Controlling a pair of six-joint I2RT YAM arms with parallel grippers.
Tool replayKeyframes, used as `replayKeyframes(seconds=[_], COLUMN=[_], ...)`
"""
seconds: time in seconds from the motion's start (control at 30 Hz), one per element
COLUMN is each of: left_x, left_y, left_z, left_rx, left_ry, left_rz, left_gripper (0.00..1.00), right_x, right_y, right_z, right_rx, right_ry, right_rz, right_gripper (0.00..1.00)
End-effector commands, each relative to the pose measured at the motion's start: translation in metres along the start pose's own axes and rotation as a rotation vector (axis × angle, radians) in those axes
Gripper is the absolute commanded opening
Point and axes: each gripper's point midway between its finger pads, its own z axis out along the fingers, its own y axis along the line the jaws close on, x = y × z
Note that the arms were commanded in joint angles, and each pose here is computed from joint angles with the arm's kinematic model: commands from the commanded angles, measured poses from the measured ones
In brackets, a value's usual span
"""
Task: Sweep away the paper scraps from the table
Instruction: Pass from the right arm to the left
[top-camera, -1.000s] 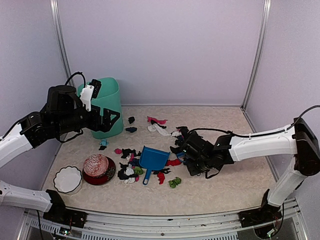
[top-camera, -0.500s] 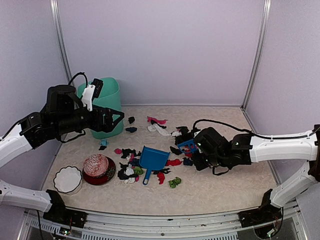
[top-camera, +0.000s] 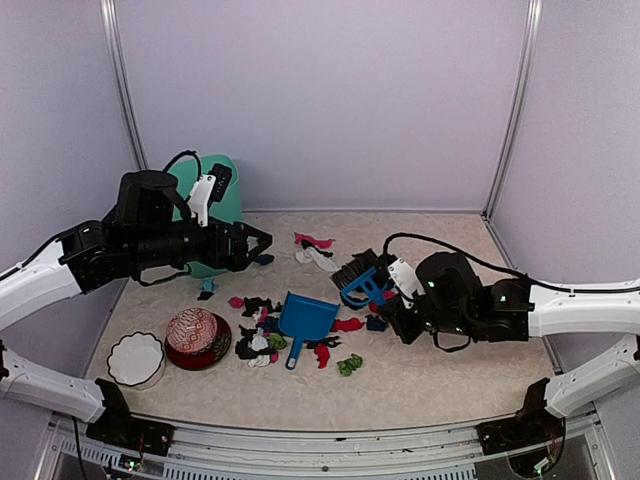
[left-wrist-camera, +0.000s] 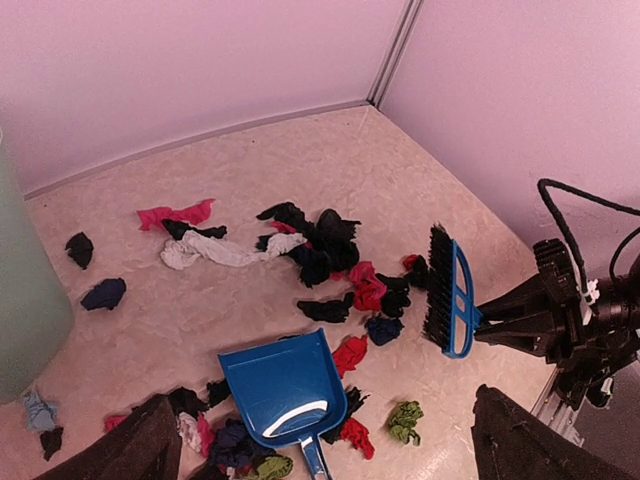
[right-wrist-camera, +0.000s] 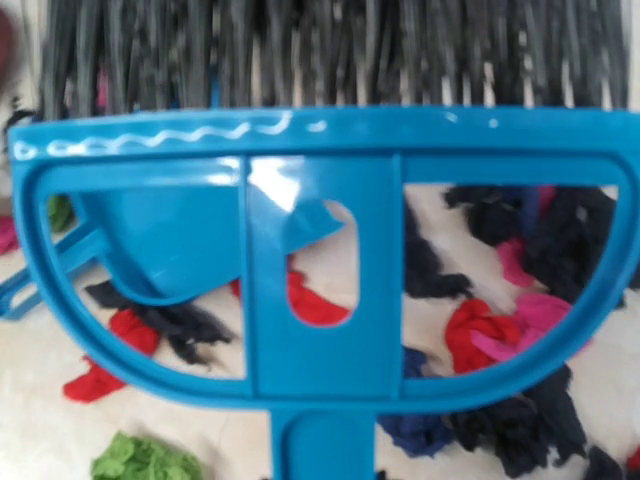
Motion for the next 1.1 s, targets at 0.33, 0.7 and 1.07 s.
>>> replayKeyframes(seconds=[0.33,0.7,1.07], left_x=[-0.003,0.023,0.056], left_y=[-0.052,-0.101,-0.125], left_z=[0.028,0.052,0.075], left_rx=[0.215,0.410,0.483], left_ry=[0.049,0.161,0.276], left_rz=[-0.048,-0.097,-0.135], left_gripper=[0.99,0.99,0.98], right_x=[-0.005,-0.016,-0.027], right_y=[0.033,0.040,0.044], right_z=[-0.017,-0.030,-0.035], right_rx=[-0.202,-0.216,-0.209], right_ry=[-0.167,-0.246,-0.269], right_rz=[-0.314,-0.442,-0.516], right_gripper=[0.00,0.00,0.00])
